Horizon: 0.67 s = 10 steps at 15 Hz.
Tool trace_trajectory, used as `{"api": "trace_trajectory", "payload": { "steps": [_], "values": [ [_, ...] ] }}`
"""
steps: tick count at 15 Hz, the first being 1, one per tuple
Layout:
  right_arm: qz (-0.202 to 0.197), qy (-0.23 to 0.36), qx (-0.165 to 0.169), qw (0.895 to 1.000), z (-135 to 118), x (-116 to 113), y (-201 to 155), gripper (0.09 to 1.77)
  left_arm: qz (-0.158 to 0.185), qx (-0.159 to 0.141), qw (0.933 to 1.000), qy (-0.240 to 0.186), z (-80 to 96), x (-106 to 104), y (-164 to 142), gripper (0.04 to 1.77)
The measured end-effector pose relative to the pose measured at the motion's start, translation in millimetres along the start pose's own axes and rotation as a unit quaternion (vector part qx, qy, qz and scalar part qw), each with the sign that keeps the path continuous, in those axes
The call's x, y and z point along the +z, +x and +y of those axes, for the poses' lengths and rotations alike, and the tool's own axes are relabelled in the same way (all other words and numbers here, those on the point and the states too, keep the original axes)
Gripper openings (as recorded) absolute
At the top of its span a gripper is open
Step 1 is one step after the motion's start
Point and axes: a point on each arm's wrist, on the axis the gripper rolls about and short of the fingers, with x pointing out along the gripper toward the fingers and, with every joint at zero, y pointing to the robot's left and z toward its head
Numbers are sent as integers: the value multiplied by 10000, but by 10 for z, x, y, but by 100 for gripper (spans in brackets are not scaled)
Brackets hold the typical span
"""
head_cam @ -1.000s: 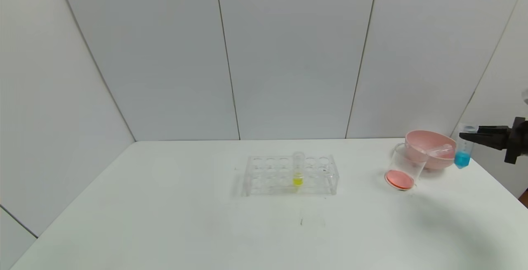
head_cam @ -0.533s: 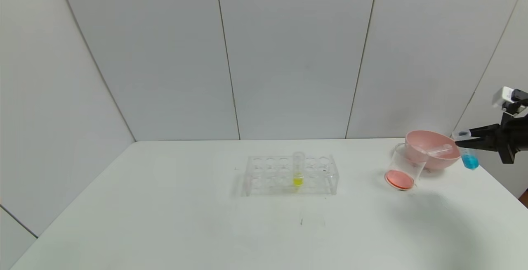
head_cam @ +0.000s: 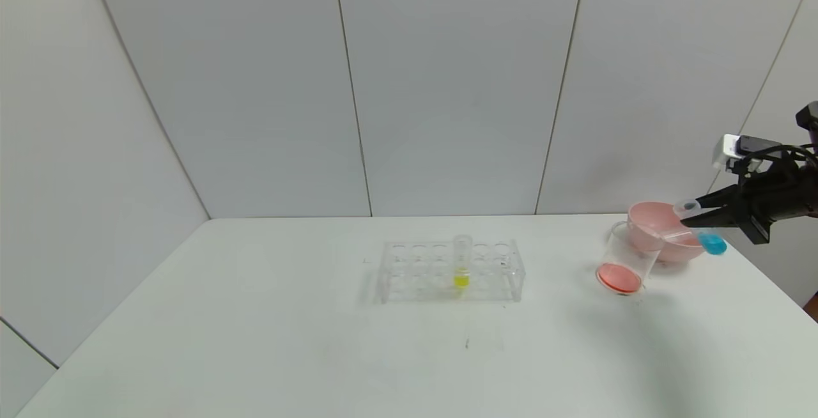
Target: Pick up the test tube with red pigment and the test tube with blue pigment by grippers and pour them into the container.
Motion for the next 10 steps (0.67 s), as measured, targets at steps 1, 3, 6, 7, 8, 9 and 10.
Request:
{"api": "trace_trajectory", "payload": {
  "steps": [1,3,6,7,8,9,10],
  "values": [
    [129,-34,39,9999,-14,42,-1,48,2,0,10000,0,0,0,0,176],
    [330,-122,86,9993,-43,123,-3,48,2,0,10000,0,0,0,0,176],
    [554,-185,176,9981,-65,253,-17,48,2,0,10000,0,0,0,0,176],
    [604,-212,183,9978,-75,297,-21,48,2,0,10000,0,0,0,0,176],
    [690,-273,152,9971,-84,340,-4,48,2,0,10000,0,0,0,0,176],
    [760,-324,136,9965,-86,368,25,48,2,0,10000,0,0,0,0,176],
    [864,-387,120,9954,-82,394,64,48,2,0,10000,0,0,0,0,176]
  ]
}}
